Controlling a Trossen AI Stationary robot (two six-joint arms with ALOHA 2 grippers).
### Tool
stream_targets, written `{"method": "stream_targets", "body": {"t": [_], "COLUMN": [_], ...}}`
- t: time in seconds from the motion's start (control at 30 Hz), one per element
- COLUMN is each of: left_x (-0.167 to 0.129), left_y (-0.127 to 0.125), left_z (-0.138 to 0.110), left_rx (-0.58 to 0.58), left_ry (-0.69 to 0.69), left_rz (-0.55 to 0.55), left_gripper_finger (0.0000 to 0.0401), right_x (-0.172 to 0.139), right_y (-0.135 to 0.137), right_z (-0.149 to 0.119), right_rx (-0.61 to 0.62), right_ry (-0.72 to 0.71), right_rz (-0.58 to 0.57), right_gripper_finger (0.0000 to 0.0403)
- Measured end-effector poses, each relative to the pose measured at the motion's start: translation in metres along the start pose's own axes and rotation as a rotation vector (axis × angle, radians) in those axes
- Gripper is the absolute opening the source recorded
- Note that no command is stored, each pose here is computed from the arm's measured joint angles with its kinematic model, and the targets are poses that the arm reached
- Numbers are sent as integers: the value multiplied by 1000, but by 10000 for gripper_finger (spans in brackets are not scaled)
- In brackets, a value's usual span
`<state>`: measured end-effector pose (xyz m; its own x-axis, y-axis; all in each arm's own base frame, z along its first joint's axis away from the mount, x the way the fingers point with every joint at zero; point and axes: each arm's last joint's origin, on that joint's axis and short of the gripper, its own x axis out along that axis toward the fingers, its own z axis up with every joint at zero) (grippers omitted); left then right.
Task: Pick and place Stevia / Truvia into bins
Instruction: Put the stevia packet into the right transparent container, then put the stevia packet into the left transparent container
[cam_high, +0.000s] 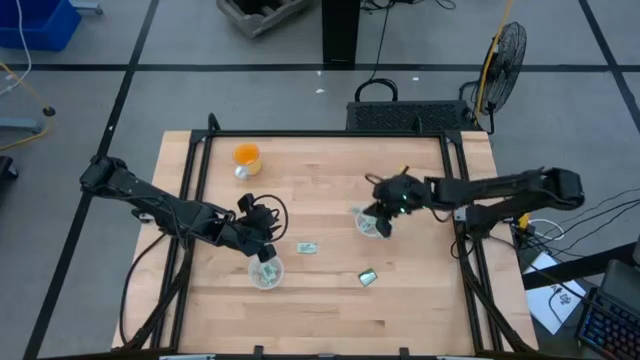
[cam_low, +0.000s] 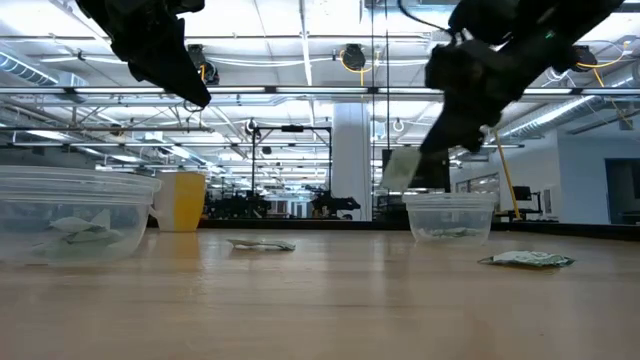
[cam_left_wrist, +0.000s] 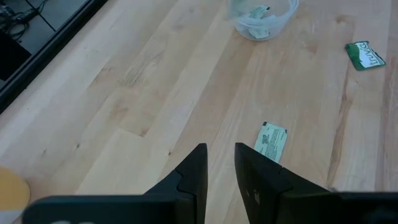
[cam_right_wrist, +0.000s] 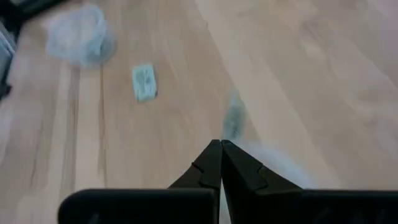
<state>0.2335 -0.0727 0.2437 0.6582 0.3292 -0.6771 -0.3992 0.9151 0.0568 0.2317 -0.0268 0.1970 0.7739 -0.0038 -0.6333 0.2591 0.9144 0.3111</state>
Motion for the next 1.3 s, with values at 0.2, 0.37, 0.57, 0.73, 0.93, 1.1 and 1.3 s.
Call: {"method": "stream_targets", "body": {"t": [0.2,0.37,0.57,0.73,0.93,1.1,1.3], "left_x": [0,0,0,0,-1,-1,0], "left_y": [0,0,0,-1,-2,-3,-8], "left_z": [0,0,0,-1,-1,2,6], "left_rx": [-1,-1,-1,-1,0,-39,-70], "left_ry": [0,0,1,17,16,-6,-28], "left_rz": [0,-1,-3,-30,-31,-47,-109], "left_gripper_finger": [88,88,88,88,88,88,88], "right_x": [-22,-27,-20,-13,-9,-8,-8], "right_y": [21,30,31,30,30,34,38], "right_z": [-17,-22,-25,-28,-27,-21,-12], "right_rx": [23,36,39,44,13,21,1], "right_ry": [34,12,25,54,47,-14,-105], "right_rz": [-131,-177,-200,-219,-216,-178,-131], "right_gripper_finger": [0,0,0,0,0,0,0]}}
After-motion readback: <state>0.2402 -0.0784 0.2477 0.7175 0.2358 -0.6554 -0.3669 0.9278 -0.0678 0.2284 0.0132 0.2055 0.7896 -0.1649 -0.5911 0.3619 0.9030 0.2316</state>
